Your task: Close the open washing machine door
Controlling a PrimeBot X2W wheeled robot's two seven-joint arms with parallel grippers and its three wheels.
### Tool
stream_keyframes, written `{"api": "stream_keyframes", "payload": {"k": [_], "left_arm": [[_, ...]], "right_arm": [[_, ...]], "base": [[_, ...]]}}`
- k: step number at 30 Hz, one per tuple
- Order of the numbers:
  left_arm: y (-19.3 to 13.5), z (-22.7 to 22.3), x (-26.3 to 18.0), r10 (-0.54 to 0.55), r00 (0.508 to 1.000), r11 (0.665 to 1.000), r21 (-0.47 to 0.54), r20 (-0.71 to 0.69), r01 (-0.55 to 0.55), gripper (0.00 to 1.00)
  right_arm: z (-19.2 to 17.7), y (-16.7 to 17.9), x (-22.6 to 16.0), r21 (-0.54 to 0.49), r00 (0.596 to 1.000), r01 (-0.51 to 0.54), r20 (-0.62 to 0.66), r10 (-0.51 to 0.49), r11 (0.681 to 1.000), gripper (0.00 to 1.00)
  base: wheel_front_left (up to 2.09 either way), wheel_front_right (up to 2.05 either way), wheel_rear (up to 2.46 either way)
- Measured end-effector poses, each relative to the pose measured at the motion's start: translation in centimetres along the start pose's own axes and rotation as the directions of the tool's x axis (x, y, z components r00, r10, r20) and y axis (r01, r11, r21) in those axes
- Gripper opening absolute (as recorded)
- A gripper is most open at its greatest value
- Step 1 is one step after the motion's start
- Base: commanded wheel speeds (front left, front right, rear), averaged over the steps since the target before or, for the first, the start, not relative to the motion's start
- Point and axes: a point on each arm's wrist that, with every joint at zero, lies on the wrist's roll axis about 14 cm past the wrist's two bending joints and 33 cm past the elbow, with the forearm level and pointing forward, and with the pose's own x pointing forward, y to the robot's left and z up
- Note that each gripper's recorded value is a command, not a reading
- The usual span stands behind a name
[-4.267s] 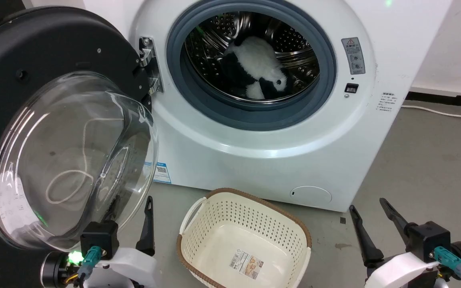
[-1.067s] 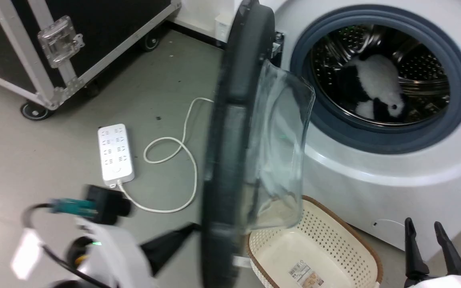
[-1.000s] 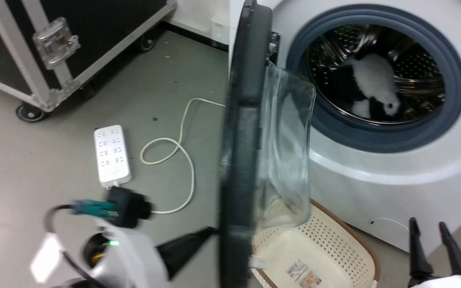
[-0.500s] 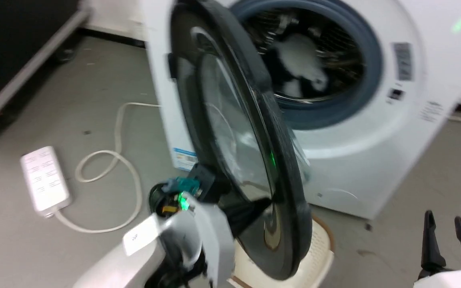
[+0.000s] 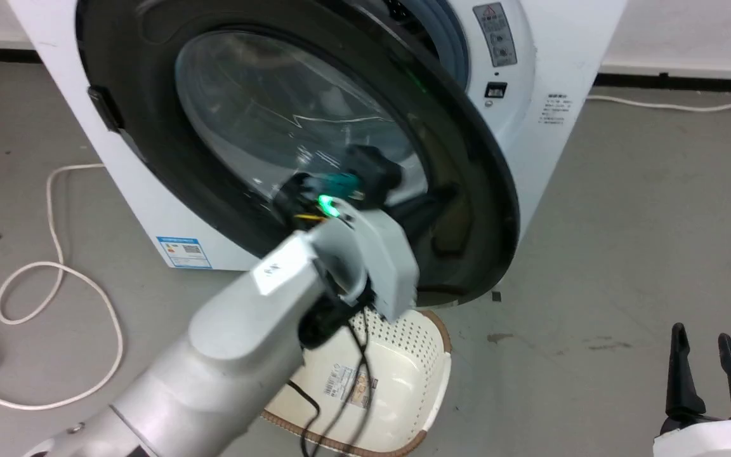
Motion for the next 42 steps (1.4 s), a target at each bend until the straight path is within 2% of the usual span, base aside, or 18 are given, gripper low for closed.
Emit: {"api": "stream_keyframes", "payload": {"k": [4,7,10,14,16,18,21,25,29,30,31,32,33,41,42], "left_arm": [[3.6,2.7,-1.7,0.133,0.981,0.991,-0.011,0.139,-0.133,0.00],[7.7,6.5,-5.0,0.290,0.907,0.954,-0.015,0.307,-0.300,0.00],[11.3,9.5,-9.4,0.425,0.803,0.882,0.006,0.418,-0.471,0.00],[14.4,12.6,-16.4,0.578,0.617,0.752,-0.056,0.534,-0.657,0.00],[15.0,12.8,-19.6,0.628,0.533,0.692,-0.095,0.567,-0.715,0.00],[15.2,11.0,-21.9,0.680,0.485,0.646,-0.135,0.551,-0.752,0.00],[14.9,6.7,-23.8,0.744,0.464,0.601,-0.178,0.480,-0.779,0.00],[13.9,1.2,-24.8,0.804,0.467,0.563,-0.219,0.368,-0.797,0.00],[12.6,-3.4,-24.8,0.825,0.502,0.558,-0.234,0.258,-0.796,0.00],[12.3,-4.5,-24.7,0.824,0.516,0.562,-0.228,0.232,-0.795,0.16],[12.0,-5.5,-24.6,0.824,0.528,0.565,-0.224,0.207,-0.794,0.44],[11.7,-6.2,-24.4,0.822,0.538,0.569,-0.223,0.187,-0.791,0.97],[11.6,-6.7,-24.3,0.821,0.545,0.571,-0.224,0.173,-0.789,1.00],[11.1,-7.0,-23.6,0.799,0.576,0.600,-0.180,0.171,-0.779,1.00],[11.1,-6.7,-23.6,0.797,0.577,0.603,-0.171,0.180,-0.779,1.00]], "right_arm": [[0.3,1.0,0.3,0.007,0.999,-0.031,0.011,0.031,0.999,1.00],[0.5,2.2,0.6,0.015,0.998,-0.066,0.020,0.065,0.998,1.00],[0.8,3.5,0.8,0.021,0.994,-0.104,0.030,0.104,0.994,1.00],[1.3,5.3,0.9,0.027,0.987,-0.155,0.046,0.153,0.988,1.00],[1.5,5.8,0.8,0.029,0.984,-0.170,0.055,0.168,0.985,1.00],[1.7,6.0,0.7,0.030,0.982,-0.179,0.060,0.177,0.983,1.00],[1.6,6.2,0.3,0.030,0.981,-0.186,0.057,0.184,0.982,1.00],[1.8,6.2,-0.1,0.031,0.980,-0.190,0.063,0.188,0.981,1.00],[1.8,6.0,-0.5,0.035,0.980,-0.190,0.063,0.187,0.981,1.00],[1.8,6.1,-0.6,0.035,0.980,-0.190,0.064,0.188,0.981,1.00],[1.8,6.1,-0.7,0.034,0.980,-0.191,0.065,0.189,0.981,1.00],[1.9,6.1,-0.7,0.034,0.980,-0.192,0.067,0.189,0.981,1.00],[2.0,6.1,-0.7,0.034,0.979,-0.193,0.069,0.191,0.981,1.00],[2.6,5.6,-0.8,0.028,0.980,-0.180,0.089,0.177,0.983,0.99],[2.8,5.5,-0.8,0.022,0.980,-0.177,0.092,0.174,0.984,0.45]], "base": [[0.00,0.00,0.00],[0.00,0.00,0.00],[0.00,0.00,0.00],[0.00,0.00,0.00],[0.00,0.00,0.00],[0.00,0.00,0.00],[0.00,0.00,0.00],[0.00,0.00,0.00],[0.00,0.00,0.00],[0.00,0.00,0.00],[0.00,0.00,0.00],[0.00,0.00,0.00],[0.00,0.00,0.00],[0.00,0.00,0.00],[0.00,0.00,0.00]]}}
